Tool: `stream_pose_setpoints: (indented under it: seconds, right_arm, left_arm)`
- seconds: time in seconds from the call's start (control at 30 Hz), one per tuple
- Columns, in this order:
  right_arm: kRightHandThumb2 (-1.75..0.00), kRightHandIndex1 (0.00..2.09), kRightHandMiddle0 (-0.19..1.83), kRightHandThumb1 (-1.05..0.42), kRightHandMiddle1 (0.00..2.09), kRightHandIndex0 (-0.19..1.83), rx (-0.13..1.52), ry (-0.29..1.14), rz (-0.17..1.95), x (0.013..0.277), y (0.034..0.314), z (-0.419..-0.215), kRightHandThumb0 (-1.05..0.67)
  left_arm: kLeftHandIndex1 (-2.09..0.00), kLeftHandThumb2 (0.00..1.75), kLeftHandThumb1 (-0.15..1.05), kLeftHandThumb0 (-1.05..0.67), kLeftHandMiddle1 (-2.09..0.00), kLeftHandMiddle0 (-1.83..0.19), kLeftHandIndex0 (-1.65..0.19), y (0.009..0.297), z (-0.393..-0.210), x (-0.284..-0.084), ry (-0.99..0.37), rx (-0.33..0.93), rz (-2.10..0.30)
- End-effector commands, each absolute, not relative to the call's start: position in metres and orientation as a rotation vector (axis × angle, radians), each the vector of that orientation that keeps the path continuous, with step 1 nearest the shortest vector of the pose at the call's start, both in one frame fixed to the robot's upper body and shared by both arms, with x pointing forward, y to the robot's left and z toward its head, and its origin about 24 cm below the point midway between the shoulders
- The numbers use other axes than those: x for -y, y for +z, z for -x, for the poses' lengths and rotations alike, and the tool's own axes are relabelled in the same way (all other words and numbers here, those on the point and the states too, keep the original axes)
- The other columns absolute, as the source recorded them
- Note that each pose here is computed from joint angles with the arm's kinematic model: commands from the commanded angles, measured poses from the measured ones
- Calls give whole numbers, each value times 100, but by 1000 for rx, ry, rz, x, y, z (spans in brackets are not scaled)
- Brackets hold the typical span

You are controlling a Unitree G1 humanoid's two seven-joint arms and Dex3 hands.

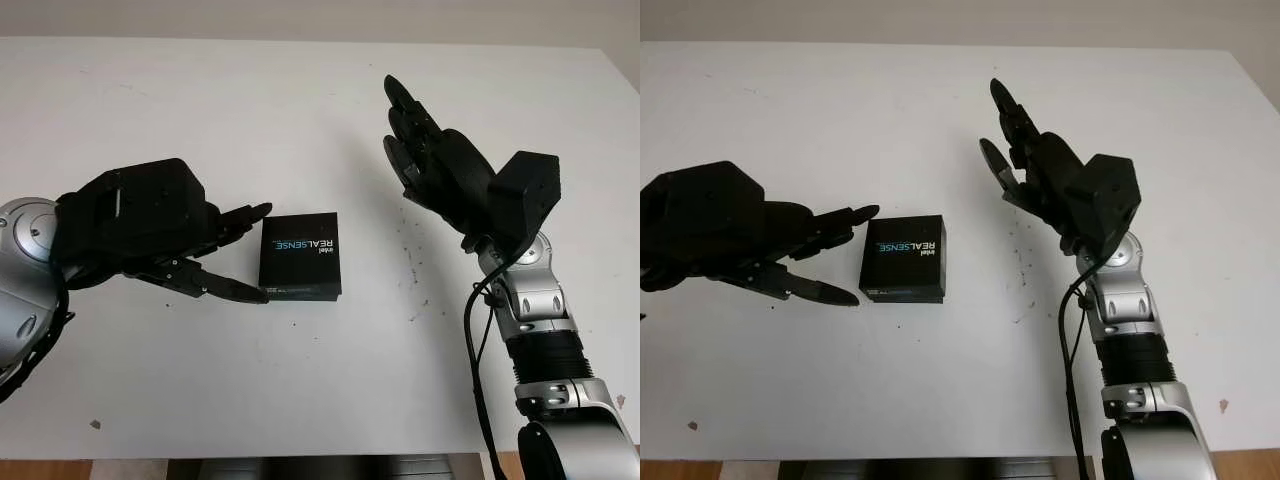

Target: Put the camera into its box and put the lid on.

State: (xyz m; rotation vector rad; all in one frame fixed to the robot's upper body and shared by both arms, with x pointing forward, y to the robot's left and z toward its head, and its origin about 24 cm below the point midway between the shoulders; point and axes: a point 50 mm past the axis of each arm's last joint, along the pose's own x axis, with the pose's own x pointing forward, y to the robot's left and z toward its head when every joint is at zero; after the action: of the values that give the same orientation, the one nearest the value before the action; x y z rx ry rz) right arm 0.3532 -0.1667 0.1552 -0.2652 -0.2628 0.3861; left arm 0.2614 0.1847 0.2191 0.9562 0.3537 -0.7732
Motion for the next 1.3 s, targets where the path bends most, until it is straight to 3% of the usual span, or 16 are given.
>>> stream_pose_setpoints:
  seconds: [0.0,0.17,0.4,0.67,0.97,1.27]
  right_arm:
    - [-56,5,-15,-105,5,-18,283,385,263,167,161,-353,-72]
    - [-56,6,-13,-105,6,-17,296,382,294,166,162,-350,-73]
    - [-57,7,-11,-105,7,-14,321,371,344,164,164,-348,-74]
    - [-57,7,-9,-105,7,-13,354,368,360,164,167,-346,-72]
    - [-58,6,-10,-105,6,-13,372,346,351,161,168,-341,-75]
    - [-60,0,-19,-105,0,-19,332,273,222,150,165,-334,-78]
  left_arm:
    - [0,9,105,-52,0,19,19,220,-258,-182,-803,-341,-966]
    - [0,15,105,-55,0,19,19,221,-258,-186,-743,-299,-981]
    - [0,48,105,-61,0,19,19,228,-258,-202,-457,-45,-1025]
    - [0,50,105,-60,0,19,19,215,-267,-222,-141,134,-862]
    - [0,55,105,-70,0,19,19,195,-280,-222,19,301,-570]
    - [0,53,105,-75,0,19,19,180,-294,-216,9,485,-77]
